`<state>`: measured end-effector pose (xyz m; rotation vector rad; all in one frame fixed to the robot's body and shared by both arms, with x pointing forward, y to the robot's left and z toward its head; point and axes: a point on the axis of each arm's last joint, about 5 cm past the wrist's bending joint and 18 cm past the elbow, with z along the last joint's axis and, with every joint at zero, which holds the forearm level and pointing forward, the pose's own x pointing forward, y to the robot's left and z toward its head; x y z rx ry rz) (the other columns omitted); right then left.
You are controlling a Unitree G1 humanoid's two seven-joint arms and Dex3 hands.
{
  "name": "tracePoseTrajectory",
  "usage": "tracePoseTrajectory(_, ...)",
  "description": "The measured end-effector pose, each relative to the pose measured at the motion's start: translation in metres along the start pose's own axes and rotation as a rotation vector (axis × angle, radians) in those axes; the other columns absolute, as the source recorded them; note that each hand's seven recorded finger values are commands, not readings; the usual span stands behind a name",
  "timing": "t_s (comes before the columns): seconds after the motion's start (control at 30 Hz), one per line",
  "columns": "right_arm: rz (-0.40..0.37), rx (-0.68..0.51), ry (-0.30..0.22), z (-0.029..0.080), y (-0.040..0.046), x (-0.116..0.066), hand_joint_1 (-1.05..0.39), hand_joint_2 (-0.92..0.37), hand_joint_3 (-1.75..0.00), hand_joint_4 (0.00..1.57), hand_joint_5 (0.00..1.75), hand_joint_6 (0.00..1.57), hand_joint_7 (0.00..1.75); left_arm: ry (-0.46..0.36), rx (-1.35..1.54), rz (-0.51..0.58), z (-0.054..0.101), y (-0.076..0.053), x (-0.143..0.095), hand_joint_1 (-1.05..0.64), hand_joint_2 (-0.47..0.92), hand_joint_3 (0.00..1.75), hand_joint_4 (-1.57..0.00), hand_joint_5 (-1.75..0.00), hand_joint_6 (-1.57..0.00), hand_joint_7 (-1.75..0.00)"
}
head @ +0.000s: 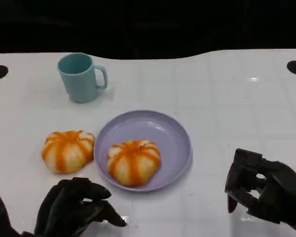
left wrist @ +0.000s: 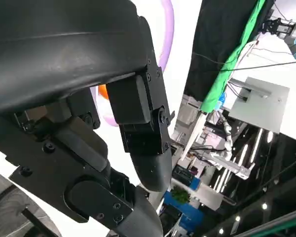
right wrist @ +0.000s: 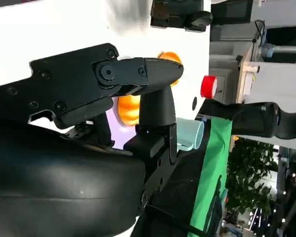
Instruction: Grasp the bread from the table and place it into the plate.
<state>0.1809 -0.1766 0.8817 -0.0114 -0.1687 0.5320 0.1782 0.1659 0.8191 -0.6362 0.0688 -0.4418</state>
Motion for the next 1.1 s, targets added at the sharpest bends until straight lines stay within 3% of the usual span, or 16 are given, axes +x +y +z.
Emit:
tracePoseTrajectory(0.4, 0.036, 0.148, 0.024, -0.0096, -0.0049, 0.0024, -0.56, -0.92, -0.29, 0.78, 1.75, 0.60, 1.75, 0.005, -0.010, -0.004, 0.0007, 0.0033, -0.0025, -0.99, 0.62, 0.00, -1.57, -0.45, -1.57, -0.19)
tracePoseTrajectory(0.7, 0.032, 0.173, 0.018, -0.0109, -0.0065, 0.0051, -0.53, -0.92, -0.27, 0.81, 1.75, 0.64, 1.75, 0.007, -0.007, -0.007, -0.0002, 0.0053, -0.0014, -0.97, 0.64, 0.01, -1.57, -0.44, -1.57, -0.16)
tracePoseTrajectory(1.1, 0.088, 0.187, 0.023, -0.0110, -0.0077, 0.0063, -0.52, -0.92, -0.27, 0.86, 1.75, 0.68, 1.75, 0.007, -0.009, -0.014, 0.0015, 0.0052, 0.0015, -0.96, 0.64, 0.00, -1.57, -0.43, -1.57, -0.15)
